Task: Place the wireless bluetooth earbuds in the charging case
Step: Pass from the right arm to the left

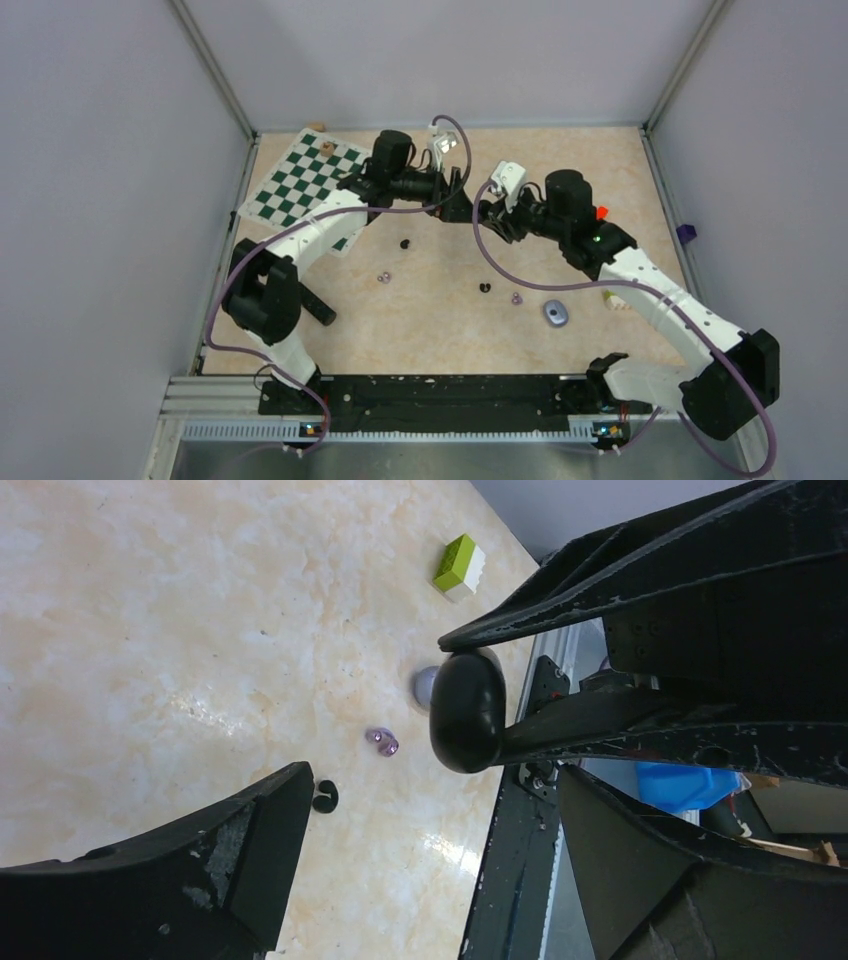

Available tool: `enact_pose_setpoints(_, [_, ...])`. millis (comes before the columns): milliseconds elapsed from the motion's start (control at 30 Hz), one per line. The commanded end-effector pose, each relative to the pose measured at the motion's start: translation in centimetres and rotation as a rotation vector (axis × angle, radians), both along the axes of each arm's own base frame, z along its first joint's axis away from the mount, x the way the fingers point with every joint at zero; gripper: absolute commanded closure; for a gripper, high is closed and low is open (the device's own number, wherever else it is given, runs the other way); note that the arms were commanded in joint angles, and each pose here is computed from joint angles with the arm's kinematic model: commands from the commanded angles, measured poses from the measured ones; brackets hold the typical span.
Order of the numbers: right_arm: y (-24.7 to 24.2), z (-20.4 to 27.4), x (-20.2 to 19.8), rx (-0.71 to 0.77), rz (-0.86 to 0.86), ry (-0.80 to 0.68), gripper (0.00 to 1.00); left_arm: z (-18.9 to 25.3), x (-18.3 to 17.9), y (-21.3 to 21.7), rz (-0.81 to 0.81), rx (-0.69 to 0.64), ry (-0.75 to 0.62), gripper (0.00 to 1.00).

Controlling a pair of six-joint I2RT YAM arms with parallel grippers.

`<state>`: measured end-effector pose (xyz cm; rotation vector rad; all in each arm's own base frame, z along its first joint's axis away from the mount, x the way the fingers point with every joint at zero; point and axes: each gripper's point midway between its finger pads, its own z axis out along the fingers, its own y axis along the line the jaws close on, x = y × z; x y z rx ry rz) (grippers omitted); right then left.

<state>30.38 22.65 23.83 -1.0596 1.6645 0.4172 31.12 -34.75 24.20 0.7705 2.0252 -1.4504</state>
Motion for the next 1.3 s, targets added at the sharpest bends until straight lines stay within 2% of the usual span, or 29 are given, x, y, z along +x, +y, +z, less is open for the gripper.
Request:
enact_pose_setpoints(0, [0.9, 1.9, -0.7, 0.035, 0.046, -0.072, 0.66, 1.6, 0.5, -0.9, -0.013, -0.031, -0.047, 0.04])
enact_pose_setpoints(200, [1.4, 1.4, -1.0, 0.021, 0.065, -0.07, 0.66, 1.3, 0.3, -1.4, -0.031, -0.031, -0.035, 0.07])
enact_pose_setpoints(433, [1.8, 0.8, -1.0, 0.0, 0.069, -0.07, 0.66, 0.9, 0.2, -1.7, -0.04, -0.03, -0.022, 0.18])
enact_pose_setpoints(733, [1.6, 0.7, -0.4, -0.002, 0.039, -0.09, 0.66, 0.4, -0.3, -2.1, -0.062, -0.022, -0.011, 0.43])
enact_pose_setpoints(867, [1.6, 0.7, -0.4, -0.001, 0.037, -0.091, 0.66, 0.5, -0.5, -2.2, -0.069, -0.022, -0.01, 0.62])
enact_pose_setpoints(967, [1.6, 0.5, -0.3, -0.004, 0.032, -0.095, 0.65, 0.7, -0.6, -2.3, -0.076, -0.025, -0.01, 0.8])
enact_pose_setpoints(1067, [1.5, 0.6, -0.2, -0.003, 0.029, -0.096, 0.56, 0.8, -0.6, -2.4, -0.082, -0.022, -0.013, 0.98])
enact_pose_setpoints(1167, [1.5, 1.4, -0.3, 0.015, 0.02, -0.087, 0.44, 1.0, -0.6, -2.2, -0.09, -0.01, -0.034, 1.0])
enact_pose_setpoints(1267, [1.5, 2.4, -0.8, 0.042, 0.035, -0.033, 0.28, 1.6, -0.9, -1.5, -0.118, 0.013, -0.112, 1.0])
